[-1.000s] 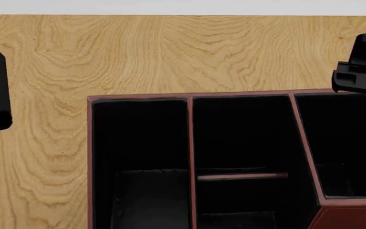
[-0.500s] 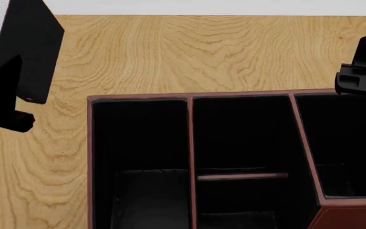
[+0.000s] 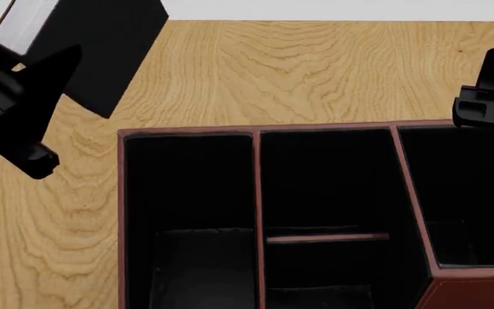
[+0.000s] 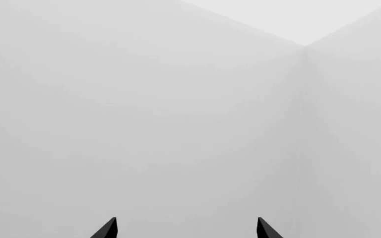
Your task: Pick up the book and place it in the back compartment of the caddy.
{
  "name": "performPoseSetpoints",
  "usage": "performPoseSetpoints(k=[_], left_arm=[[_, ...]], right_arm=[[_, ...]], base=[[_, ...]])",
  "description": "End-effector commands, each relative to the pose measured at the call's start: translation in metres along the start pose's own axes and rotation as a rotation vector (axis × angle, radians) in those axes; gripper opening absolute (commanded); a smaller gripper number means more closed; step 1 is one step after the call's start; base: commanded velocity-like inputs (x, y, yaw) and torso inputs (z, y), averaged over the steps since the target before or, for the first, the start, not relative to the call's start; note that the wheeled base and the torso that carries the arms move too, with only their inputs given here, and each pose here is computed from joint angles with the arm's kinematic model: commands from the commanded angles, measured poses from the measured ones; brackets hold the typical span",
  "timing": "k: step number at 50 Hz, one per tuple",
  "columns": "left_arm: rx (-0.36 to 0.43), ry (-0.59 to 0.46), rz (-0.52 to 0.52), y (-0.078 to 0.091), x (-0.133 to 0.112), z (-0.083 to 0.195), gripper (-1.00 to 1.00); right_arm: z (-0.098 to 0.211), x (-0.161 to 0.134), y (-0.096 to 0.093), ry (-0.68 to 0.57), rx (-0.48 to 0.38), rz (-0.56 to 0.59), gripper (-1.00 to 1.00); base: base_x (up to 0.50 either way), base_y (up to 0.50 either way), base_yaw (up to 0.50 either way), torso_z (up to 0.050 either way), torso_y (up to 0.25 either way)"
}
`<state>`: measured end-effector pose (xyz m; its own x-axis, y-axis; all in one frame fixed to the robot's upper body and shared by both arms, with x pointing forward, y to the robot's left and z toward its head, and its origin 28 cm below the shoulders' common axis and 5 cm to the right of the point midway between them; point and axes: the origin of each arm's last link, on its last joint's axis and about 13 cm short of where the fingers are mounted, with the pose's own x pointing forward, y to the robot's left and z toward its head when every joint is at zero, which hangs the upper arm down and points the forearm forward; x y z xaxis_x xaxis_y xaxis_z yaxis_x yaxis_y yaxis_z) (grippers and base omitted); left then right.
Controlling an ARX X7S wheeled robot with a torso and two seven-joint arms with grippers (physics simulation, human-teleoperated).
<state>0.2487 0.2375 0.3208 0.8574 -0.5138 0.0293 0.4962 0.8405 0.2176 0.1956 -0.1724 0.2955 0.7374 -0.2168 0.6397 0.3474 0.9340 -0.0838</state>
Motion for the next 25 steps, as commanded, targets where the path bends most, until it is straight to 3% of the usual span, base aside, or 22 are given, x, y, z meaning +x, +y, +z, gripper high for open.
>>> performPoseSetpoints(k=[1, 25], left_arm=[[0.097, -0.007, -0.129, 0.005, 0.005, 0.018, -1.0], [0.21, 0.085, -0.405, 0.002, 0.035, 0.034, -1.0]], right_arm=[[0.003, 0.0, 0.0, -0.001, -0.002, 0.002, 1.0], [0.004, -0.003, -0.004, -0.001, -0.006, -0.007, 1.0]], base=[[0.0, 0.0, 0.0, 0.0, 0.0], [0.0, 0.0, 0.0, 0.0, 0.002]])
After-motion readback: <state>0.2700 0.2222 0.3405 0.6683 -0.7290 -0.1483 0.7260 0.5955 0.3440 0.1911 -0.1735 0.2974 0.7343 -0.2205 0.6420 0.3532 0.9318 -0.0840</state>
